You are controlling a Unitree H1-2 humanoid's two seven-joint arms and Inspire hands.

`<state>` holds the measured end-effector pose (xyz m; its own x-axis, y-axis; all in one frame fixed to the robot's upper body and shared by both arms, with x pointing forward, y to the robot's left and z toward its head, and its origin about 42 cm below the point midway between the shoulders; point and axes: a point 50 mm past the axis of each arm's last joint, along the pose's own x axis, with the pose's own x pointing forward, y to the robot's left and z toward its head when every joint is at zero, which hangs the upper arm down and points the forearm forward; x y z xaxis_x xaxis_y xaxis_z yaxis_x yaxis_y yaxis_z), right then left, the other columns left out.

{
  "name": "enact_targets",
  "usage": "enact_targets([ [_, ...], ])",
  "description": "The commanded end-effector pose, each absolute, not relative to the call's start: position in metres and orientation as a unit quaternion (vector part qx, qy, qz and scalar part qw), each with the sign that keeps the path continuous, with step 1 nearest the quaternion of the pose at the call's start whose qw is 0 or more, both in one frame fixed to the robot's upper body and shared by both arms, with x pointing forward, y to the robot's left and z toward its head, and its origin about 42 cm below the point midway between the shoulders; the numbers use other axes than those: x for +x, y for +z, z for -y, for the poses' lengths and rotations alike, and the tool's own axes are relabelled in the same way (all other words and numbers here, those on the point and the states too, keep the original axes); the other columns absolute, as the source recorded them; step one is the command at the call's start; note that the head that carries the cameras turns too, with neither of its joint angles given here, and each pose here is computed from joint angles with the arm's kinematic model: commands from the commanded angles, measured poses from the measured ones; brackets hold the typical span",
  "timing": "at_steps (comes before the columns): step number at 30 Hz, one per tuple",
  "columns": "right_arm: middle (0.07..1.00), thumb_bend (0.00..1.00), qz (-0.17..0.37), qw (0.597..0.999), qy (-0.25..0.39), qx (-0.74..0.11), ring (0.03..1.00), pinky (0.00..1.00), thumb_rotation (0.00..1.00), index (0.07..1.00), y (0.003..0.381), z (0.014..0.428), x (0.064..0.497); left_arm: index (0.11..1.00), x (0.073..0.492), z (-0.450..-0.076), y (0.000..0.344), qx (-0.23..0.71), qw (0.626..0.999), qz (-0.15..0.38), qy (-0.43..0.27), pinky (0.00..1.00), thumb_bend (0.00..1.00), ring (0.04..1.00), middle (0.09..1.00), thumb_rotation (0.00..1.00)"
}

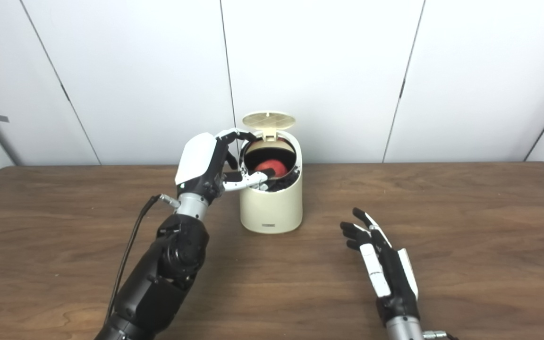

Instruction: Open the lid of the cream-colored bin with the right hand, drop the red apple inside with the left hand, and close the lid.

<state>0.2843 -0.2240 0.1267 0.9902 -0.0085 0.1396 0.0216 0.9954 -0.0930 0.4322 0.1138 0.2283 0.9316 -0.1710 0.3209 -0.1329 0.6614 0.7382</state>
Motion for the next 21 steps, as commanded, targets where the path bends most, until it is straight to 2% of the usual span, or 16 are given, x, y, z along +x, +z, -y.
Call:
enact_targets([
  [1,0.776,0.55,0.102,0.994,-0.005,-0.048,0.800,0.78,0.92,0.874,0.1419,0.2224,0.2900,0.708,0.4320,-0.1017,0.2405,0.402,0.890,0.211,-0.027,0.60,0.76,0.721,0.757,0.43],
  [7,0.775,0.56,0.099,0.994,-0.006,-0.053,0.797,0.77,0.92,0.871,0.1428,0.2224,0.2895,0.699,0.4327,-0.1022,0.2387,0.408,0.888,0.212,-0.022,0.57,0.71,0.685,0.738,0.48],
  [15,0.779,0.55,0.096,0.994,-0.007,-0.043,0.803,0.79,0.90,0.875,0.1425,0.2224,0.2893,0.694,0.4310,-0.1027,0.2418,0.400,0.890,0.220,-0.013,0.54,0.72,0.665,0.726,0.43],
  [18,0.778,0.55,0.095,0.994,-0.009,-0.047,0.799,0.78,0.91,0.877,0.1426,0.2227,0.2896,0.682,0.4283,-0.1056,0.2441,0.381,0.896,0.230,-0.008,0.49,0.73,0.616,0.709,0.37],
  [19,0.779,0.56,0.095,0.994,-0.008,-0.047,0.801,0.78,0.91,0.879,0.1426,0.2229,0.2897,0.675,0.4274,-0.1069,0.2450,0.373,0.897,0.237,-0.006,0.44,0.74,0.549,0.695,0.34],
  [21,0.779,0.55,0.095,0.994,-0.007,-0.048,0.802,0.78,0.91,0.882,0.1429,0.2231,0.2894,0.660,0.4257,-0.1109,0.2467,0.362,0.896,0.256,0.001,0.38,0.73,0.480,0.665,0.29],
])
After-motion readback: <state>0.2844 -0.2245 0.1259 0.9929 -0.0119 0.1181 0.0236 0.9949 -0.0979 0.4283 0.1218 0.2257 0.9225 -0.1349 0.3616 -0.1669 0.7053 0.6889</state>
